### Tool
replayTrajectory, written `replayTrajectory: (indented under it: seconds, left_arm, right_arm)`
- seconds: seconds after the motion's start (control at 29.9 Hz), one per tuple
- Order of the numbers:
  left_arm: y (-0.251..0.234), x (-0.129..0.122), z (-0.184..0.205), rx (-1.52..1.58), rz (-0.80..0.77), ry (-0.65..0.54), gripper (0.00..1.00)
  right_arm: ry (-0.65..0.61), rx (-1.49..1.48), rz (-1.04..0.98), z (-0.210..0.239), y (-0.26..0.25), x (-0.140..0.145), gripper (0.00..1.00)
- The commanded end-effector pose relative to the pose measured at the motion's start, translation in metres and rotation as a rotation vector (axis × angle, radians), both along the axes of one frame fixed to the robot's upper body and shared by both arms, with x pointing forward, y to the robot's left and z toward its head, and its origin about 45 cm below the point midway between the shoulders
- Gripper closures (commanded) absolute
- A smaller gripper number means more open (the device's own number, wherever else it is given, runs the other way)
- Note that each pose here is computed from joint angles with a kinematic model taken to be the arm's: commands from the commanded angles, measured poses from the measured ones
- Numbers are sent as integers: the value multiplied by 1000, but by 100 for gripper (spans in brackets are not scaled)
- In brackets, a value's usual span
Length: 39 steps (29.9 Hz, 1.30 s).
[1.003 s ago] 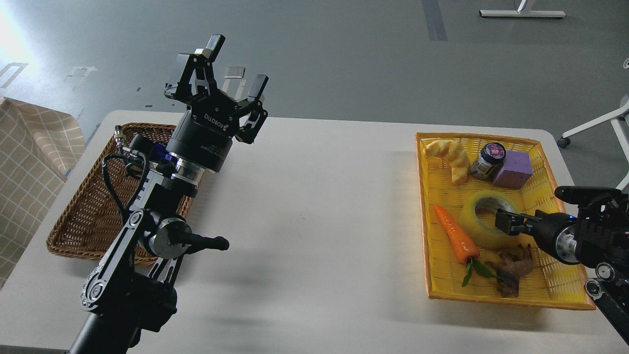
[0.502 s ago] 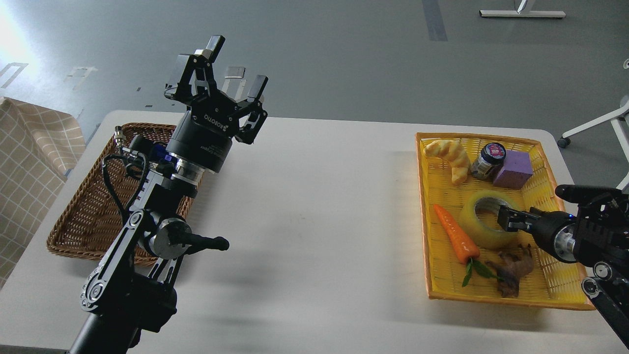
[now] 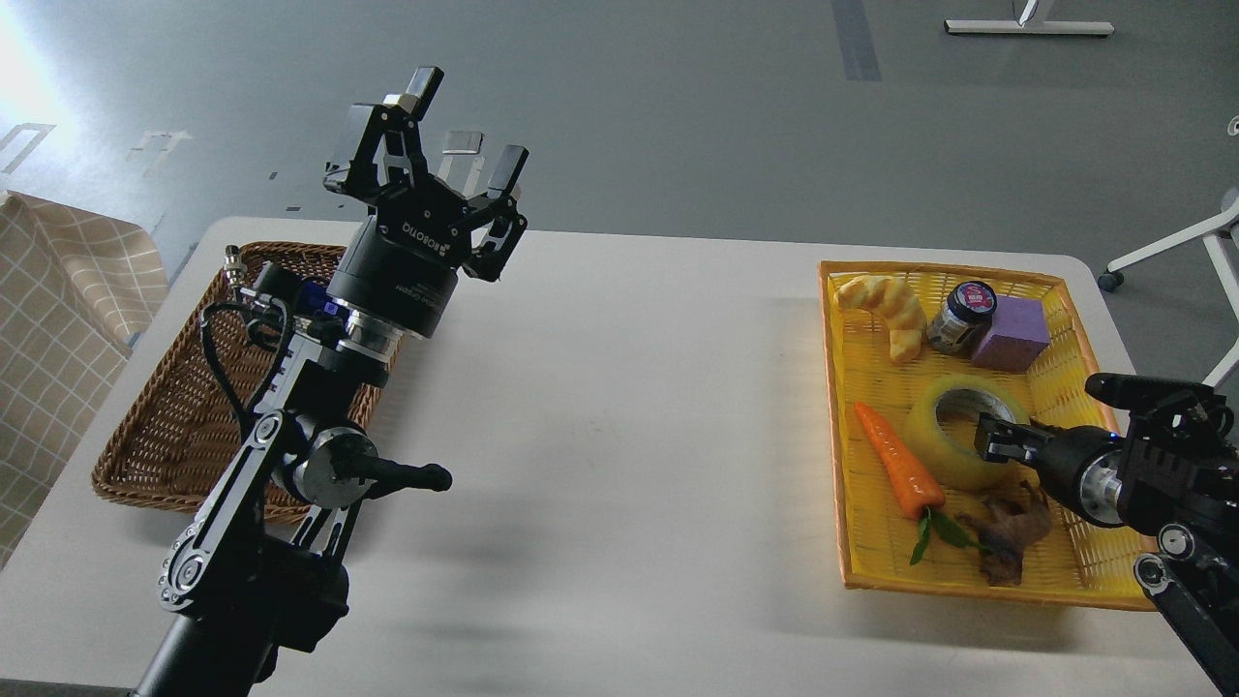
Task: Place and transfer tape with both arms
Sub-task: 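Hook the right gripper into the tape roll's hole and grip, then lift the tape roll out of the tray with the right gripper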
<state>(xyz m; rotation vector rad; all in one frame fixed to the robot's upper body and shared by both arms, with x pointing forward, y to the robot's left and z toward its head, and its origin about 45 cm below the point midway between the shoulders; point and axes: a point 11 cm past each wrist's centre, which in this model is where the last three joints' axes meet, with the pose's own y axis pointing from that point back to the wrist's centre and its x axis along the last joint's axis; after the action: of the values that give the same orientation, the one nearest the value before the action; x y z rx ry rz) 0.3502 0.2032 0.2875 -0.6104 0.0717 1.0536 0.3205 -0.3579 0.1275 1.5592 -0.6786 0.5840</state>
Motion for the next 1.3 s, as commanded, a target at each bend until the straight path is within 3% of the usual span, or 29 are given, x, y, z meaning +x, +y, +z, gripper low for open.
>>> replayTrajectory:
  seconds: [0.0, 0.1, 0.23, 0.57, 1.0, 1.27]
  left_arm:
    - [0, 0, 0, 0, 0, -1, 2]
    - [0, 0, 1, 0, -1, -3, 2]
    - [0, 0, 1, 0, -1, -3, 2]
    - [0, -1, -1, 0, 0, 2, 2]
    - [1, -1, -2, 1, 2, 6, 2]
    - [0, -1, -3, 1, 2, 9, 2]
  right_arm:
    - [4, 10, 2, -1, 3, 0, 59]
    - [4, 13, 4, -2, 4, 0, 64]
    - [11, 19, 1, -1, 3, -1, 79]
    - [3, 37, -21, 3, -5, -3, 83]
    - [-90, 104, -41, 55, -24, 7, 86]
    - [-202, 113, 20, 100, -15, 36, 88]
